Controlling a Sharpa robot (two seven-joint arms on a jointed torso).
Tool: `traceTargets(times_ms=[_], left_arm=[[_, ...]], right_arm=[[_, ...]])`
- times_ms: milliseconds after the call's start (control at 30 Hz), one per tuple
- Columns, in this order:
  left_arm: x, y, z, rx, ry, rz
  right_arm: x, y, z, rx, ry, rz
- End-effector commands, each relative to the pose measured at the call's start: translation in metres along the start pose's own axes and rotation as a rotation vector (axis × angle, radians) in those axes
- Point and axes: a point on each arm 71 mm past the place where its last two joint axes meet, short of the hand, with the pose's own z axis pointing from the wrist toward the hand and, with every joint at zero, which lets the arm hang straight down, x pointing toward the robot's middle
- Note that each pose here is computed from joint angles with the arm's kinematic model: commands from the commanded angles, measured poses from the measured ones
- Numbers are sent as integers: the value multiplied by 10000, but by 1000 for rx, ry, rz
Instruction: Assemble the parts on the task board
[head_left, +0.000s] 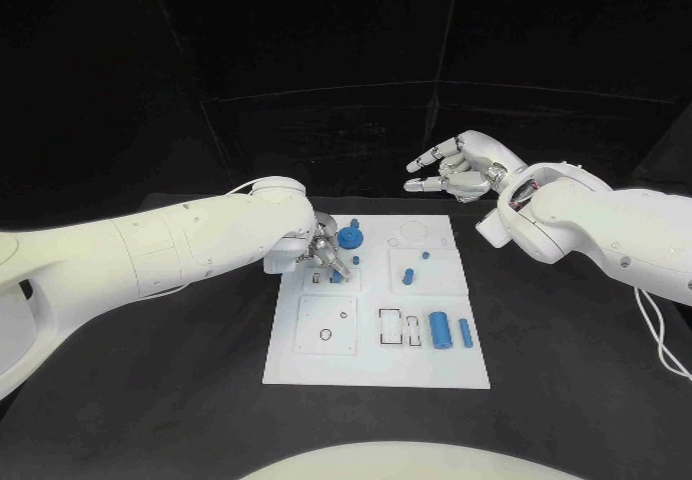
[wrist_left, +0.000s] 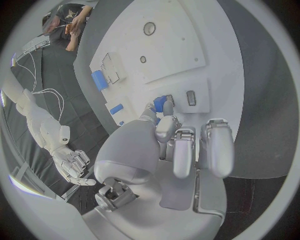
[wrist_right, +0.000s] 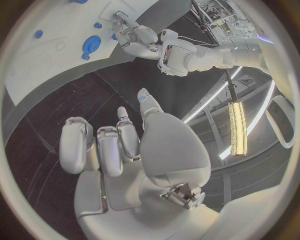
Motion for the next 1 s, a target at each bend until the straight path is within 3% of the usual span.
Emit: traceTargets(times_ms=[33, 367, 667, 1000], left_arm=[[-2, -8, -5, 16, -2, -7], [-13, 38, -38, 57, -45, -109], [-5, 167, -112, 72, -88, -209], [73, 303, -139, 60, -137, -258]], right_arm=[[-4, 13, 9, -5, 5, -2], [-8, 0, 16, -2, 6, -3], [-21, -22, 22, 4, 5, -5], [-30, -42, 26, 11, 8, -7]])
